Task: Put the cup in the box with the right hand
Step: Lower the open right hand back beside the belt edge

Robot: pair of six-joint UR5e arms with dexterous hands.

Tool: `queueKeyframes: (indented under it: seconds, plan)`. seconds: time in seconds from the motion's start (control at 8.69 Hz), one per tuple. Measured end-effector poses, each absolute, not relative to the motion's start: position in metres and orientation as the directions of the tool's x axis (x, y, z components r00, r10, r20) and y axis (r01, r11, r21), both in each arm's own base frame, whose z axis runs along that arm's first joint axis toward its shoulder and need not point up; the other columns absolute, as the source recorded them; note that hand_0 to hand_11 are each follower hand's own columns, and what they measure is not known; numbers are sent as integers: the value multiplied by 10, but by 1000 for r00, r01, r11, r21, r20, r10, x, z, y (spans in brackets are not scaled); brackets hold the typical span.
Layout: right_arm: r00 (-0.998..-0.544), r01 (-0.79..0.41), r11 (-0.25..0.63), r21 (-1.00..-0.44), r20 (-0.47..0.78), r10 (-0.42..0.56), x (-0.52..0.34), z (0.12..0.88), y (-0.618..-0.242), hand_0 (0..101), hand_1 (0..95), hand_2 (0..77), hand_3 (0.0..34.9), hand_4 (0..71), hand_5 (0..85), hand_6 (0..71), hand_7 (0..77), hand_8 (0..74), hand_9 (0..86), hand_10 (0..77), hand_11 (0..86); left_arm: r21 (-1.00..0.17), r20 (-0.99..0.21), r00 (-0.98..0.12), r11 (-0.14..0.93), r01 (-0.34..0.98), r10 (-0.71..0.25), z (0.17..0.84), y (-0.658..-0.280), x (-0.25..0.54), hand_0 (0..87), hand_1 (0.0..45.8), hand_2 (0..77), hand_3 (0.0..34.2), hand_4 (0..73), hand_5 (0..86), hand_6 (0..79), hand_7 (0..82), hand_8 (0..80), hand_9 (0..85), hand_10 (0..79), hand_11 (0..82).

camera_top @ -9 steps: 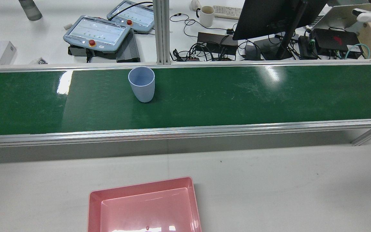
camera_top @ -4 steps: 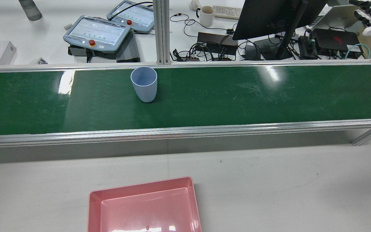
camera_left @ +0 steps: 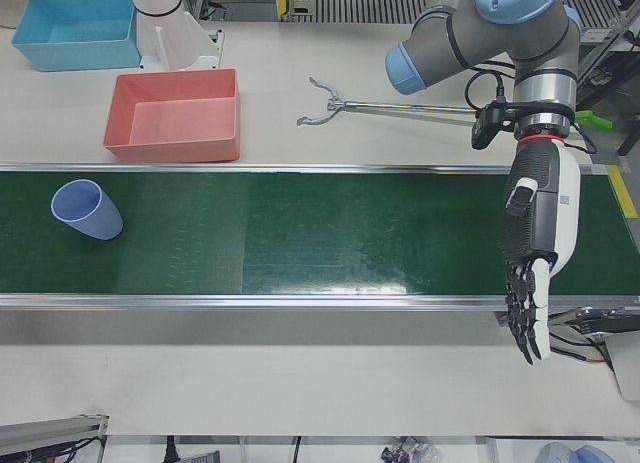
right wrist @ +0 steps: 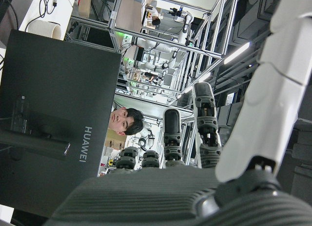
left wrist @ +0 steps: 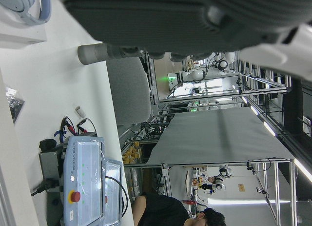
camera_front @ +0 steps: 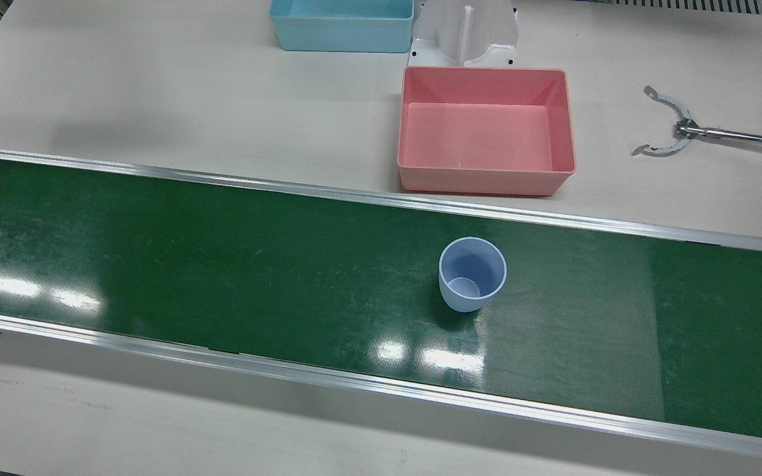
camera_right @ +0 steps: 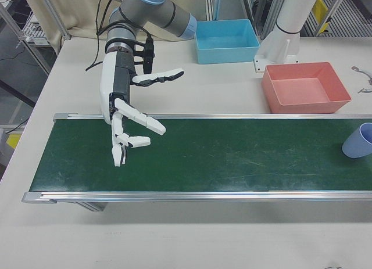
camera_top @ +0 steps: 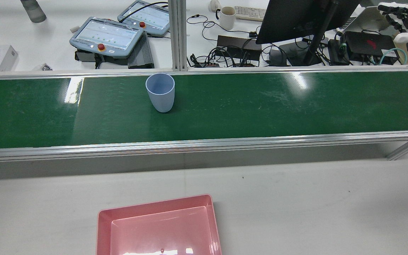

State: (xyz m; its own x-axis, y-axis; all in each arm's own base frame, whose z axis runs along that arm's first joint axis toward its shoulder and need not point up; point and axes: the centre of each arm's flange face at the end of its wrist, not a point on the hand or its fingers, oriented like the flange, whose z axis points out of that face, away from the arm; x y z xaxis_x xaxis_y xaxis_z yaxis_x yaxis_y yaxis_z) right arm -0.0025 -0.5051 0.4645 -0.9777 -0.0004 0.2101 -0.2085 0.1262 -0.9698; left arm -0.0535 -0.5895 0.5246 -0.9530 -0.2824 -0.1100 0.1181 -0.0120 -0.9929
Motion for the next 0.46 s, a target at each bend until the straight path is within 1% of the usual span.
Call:
queueKeyframes:
  seconds: [0.12,0.23,0.46]
  plan:
    - [-977,-209,126,-970,211,5,-5,465,-505,550,87,5,0,273,55,104,469,16,76,55,87,-993,-110,-953,-12,118,-282,525,-589,-54,0,5,5,0,0,0,0,0,0,5,0,0]
    - [-977,-211,123,-970,214,12,-9,467,-506,549,87,5,0,295,49,114,491,16,82,49,87,-993,-109,-953,-12,118,-282,525,-589,-53,0,5,5,0,0,0,0,0,0,5,0,0]
    - [-975,-214,116,-970,219,27,-14,472,-507,550,87,5,0,300,55,109,491,11,93,49,87,-993,-110,-953,-12,118,-282,525,-589,-53,0,5,5,0,0,0,0,0,0,5,0,0]
